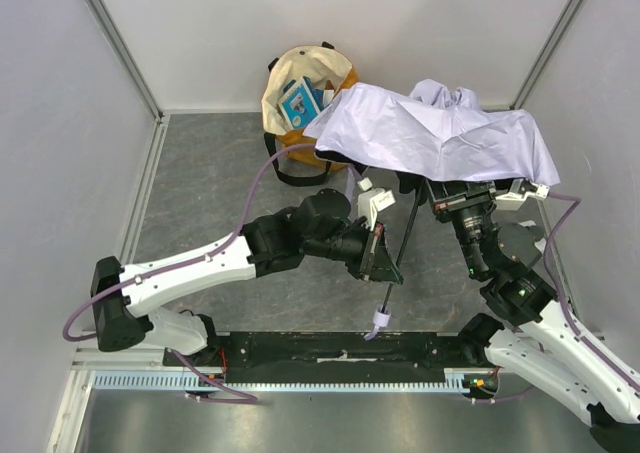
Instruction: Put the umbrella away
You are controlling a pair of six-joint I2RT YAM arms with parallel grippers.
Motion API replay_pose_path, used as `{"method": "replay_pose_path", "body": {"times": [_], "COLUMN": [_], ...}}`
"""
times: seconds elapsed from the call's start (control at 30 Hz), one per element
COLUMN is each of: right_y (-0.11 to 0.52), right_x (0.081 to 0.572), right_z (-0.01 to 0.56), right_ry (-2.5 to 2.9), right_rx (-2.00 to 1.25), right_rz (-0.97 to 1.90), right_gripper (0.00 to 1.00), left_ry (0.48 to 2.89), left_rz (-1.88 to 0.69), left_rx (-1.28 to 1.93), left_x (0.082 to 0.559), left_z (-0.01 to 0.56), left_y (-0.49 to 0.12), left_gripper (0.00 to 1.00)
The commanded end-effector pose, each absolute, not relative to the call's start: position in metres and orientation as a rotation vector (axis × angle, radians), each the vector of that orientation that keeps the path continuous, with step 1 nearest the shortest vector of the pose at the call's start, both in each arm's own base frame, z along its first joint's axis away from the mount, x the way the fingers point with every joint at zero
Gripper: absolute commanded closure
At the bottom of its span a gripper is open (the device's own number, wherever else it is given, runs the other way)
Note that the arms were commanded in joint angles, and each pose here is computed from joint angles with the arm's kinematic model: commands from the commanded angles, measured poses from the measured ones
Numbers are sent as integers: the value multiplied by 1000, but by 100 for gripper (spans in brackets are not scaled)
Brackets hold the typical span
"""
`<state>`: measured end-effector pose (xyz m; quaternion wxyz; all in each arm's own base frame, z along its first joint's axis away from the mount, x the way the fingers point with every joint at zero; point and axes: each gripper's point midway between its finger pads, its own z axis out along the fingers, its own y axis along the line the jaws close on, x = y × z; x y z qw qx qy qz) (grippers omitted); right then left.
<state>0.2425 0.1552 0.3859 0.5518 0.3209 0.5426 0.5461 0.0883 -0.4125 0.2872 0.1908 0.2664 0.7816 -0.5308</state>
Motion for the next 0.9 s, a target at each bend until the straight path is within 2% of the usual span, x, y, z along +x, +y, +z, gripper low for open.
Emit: {"method": "replay_pose_path", "body": {"times": [0.0, 0.1, 0.13, 0.3, 0.43, 0.6, 0.77, 0.87], "right_y": [183, 178, 176, 169, 169, 159, 146, 140], "right_x": [214, 219, 220, 224, 226, 229, 231, 233], "right_z": [396, 430, 438, 472, 483, 492, 501, 504], "right_ry": [1417, 1339, 1310, 1198, 1166, 1134, 1095, 1075], "right_rx": [600, 585, 586, 592, 588, 591, 600, 606], "right_rz": [1372, 1350, 1349, 1356, 1350, 1295, 1218, 1180], "right_gripper": [100, 100, 100, 100, 100, 100, 100, 100], "left_ry": [1667, 1702, 1714, 1735, 1740, 1769, 1787, 1788], "left_rz": [-1481, -1542, -1553, -1591, -1643, -1648, -1667, -1687], "left_rx": [383, 362, 363, 424, 462, 468, 474, 486], "left_x": [169, 157, 154, 143, 135, 127, 116, 107], "left_z": [406, 385, 380, 367, 363, 351, 343, 342], "left_y": [-402, -394, -392, -395, -405, -405, -398, -393], "left_gripper": [96, 74, 63, 49, 48, 54, 42, 41]}}
